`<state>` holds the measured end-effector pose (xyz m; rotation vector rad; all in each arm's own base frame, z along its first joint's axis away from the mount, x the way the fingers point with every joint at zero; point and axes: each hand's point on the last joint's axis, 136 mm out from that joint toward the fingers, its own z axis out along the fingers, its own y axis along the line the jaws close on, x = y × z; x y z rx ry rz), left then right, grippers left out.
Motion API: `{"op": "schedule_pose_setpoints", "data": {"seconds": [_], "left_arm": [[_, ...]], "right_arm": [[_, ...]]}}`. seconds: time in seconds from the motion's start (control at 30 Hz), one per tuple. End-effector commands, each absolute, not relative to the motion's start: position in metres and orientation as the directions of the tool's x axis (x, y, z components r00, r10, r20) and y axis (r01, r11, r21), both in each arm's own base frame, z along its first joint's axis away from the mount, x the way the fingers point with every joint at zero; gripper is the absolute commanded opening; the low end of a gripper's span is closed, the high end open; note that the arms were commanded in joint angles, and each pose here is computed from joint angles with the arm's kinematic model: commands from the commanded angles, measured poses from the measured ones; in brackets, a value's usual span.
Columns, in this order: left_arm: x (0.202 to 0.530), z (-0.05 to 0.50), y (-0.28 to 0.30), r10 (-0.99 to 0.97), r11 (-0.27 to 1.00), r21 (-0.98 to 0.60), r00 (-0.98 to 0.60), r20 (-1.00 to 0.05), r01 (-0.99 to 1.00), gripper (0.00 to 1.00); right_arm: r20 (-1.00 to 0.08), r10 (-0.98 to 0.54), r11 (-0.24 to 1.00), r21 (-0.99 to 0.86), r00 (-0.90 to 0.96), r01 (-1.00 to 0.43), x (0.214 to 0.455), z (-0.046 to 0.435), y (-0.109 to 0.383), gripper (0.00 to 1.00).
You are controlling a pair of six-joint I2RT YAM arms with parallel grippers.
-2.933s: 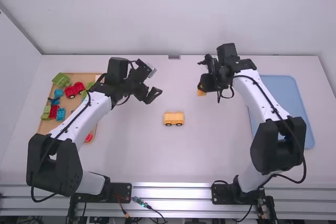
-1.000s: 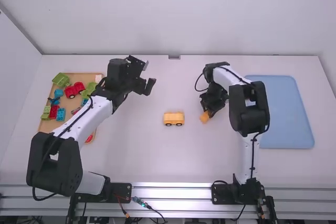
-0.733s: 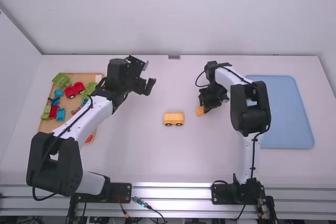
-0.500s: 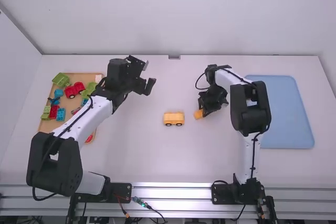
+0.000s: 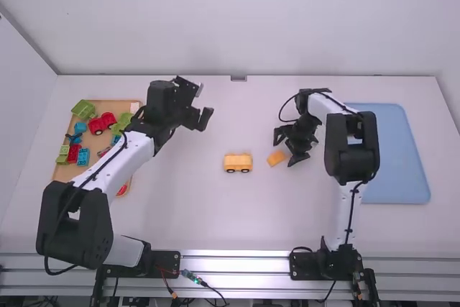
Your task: Assemble lego blocks to make yellow taxi
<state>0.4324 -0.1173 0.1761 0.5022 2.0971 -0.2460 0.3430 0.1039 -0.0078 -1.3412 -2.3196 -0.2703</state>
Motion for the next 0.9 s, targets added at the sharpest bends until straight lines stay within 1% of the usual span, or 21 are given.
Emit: {"op": "schedule_pose_setpoints", "data": {"seconds": [0.0,0.03,0.07,0.13,0.23,0.27,0.3,0.37,0.4,0.43,0.47,0.5,0.53,0.57,0.6,0.63,0.67,0.7,0.8,0.87], "left_arm": [[0.431,0.17,-0.117,0.252,0.899,0.011,-0.497,-0.83,0.438,0.99],[0.43,0.169,-0.117,0.262,0.896,0.018,-0.496,-0.828,0.443,0.99],[0.43,0.169,-0.117,0.271,0.894,0.026,-0.494,-0.826,0.448,0.99],[0.43,0.168,-0.115,0.284,0.891,0.038,-0.49,-0.824,0.453,0.99],[0.43,0.168,-0.115,0.284,0.891,0.038,-0.49,-0.824,0.453,0.99],[0.43,0.168,-0.116,0.285,0.89,0.038,-0.49,-0.824,0.454,0.99],[0.43,0.168,-0.113,0.282,0.893,0.037,-0.492,-0.824,0.449,0.99],[0.43,0.167,-0.113,0.283,0.893,0.037,-0.495,-0.822,0.449,0.99],[0.428,0.166,-0.115,0.29,0.889,0.037,-0.498,-0.817,0.457,0.99],[0.427,0.165,-0.116,0.296,0.886,0.041,-0.497,-0.815,0.461,0.99],[0.424,0.161,-0.117,0.331,0.874,0.064,-0.494,-0.804,0.482,0.99],[0.42,0.157,-0.119,0.366,0.855,0.078,-0.49,-0.791,0.513,0.99],[0.415,0.154,-0.123,0.396,0.829,0.081,-0.481,-0.782,0.553,0.99],[0.412,0.153,-0.126,0.413,0.811,0.08,-0.471,-0.78,0.58,0.99],[0.402,0.149,-0.133,0.465,0.749,0.081,-0.435,-0.771,0.658,0.99],[0.392,0.147,-0.141,0.5,0.688,0.074,-0.397,-0.769,0.722,0.99],[0.385,0.146,-0.147,0.523,0.643,0.071,-0.369,-0.768,0.763,0.99],[0.375,0.144,-0.153,0.564,0.565,0.088,-0.307,-0.766,0.821,0.99],[0.361,0.142,-0.165,0.591,0.462,0.106,-0.216,-0.777,0.881,0.99],[0.364,0.14,-0.166,0.611,0.43,0.169,-0.148,-0.778,0.887,0.99]], "right_arm": [[0.48,0.657,0.614,0.107,-0.581,0.782,0.363,0.0,0.103,0.9],[0.46,0.607,0.645,0.19,-0.648,0.74,0.375,0.005,0.103,0.95],[0.441,0.587,0.658,0.228,-0.678,0.718,0.382,0.011,0.101,0.96],[0.404,0.597,0.662,0.241,-0.693,0.71,0.391,0.021,0.096,0.97],[0.313,0.614,0.688,0.237,-0.724,0.686,0.402,0.05,0.082,0.99],[0.273,0.607,0.708,0.24,-0.746,0.664,0.404,0.061,0.079,1.0],[0.206,0.596,0.738,0.241,-0.776,0.63,0.407,0.079,0.074,0.99],[0.11,0.555,0.788,0.249,-0.825,0.563,0.411,0.098,0.072,0.99],[0.019,0.487,0.841,0.26,-0.873,0.475,0.415,0.113,0.074,0.99],[-0.002,0.469,0.853,0.263,-0.883,0.451,0.416,0.116,0.075,0.99],[-0.088,0.368,0.903,0.27,-0.926,0.333,0.419,0.129,0.083,0.99],[-0.15,0.279,0.934,0.272,-0.948,0.232,0.42,0.137,0.091,0.99],[-0.199,0.193,0.953,0.27,-0.961,0.136,0.42,0.142,0.099,0.99],[-0.229,0.139,0.961,0.266,-0.963,0.075,0.419,0.145,0.104,0.99],[-0.296,-0.014,0.968,0.237,-0.955,-0.088,0.414,0.15,0.116,0.99],[-0.342,-0.122,0.956,0.211,-0.932,-0.203,0.41,0.151,0.126,0.99],[-0.376,-0.203,0.938,0.189,-0.904,-0.289,0.406,0.152,0.133,0.99],[-0.417,-0.291,0.911,0.153,-0.861,-0.382,0.403,0.15,0.141,0.99],[-0.492,-0.425,0.855,0.056,-0.76,-0.515,0.4,0.142,0.151,0.99],[-0.533,-0.486,0.847,-0.091,-0.692,-0.524,0.41,0.138,0.141,0.99]]}}
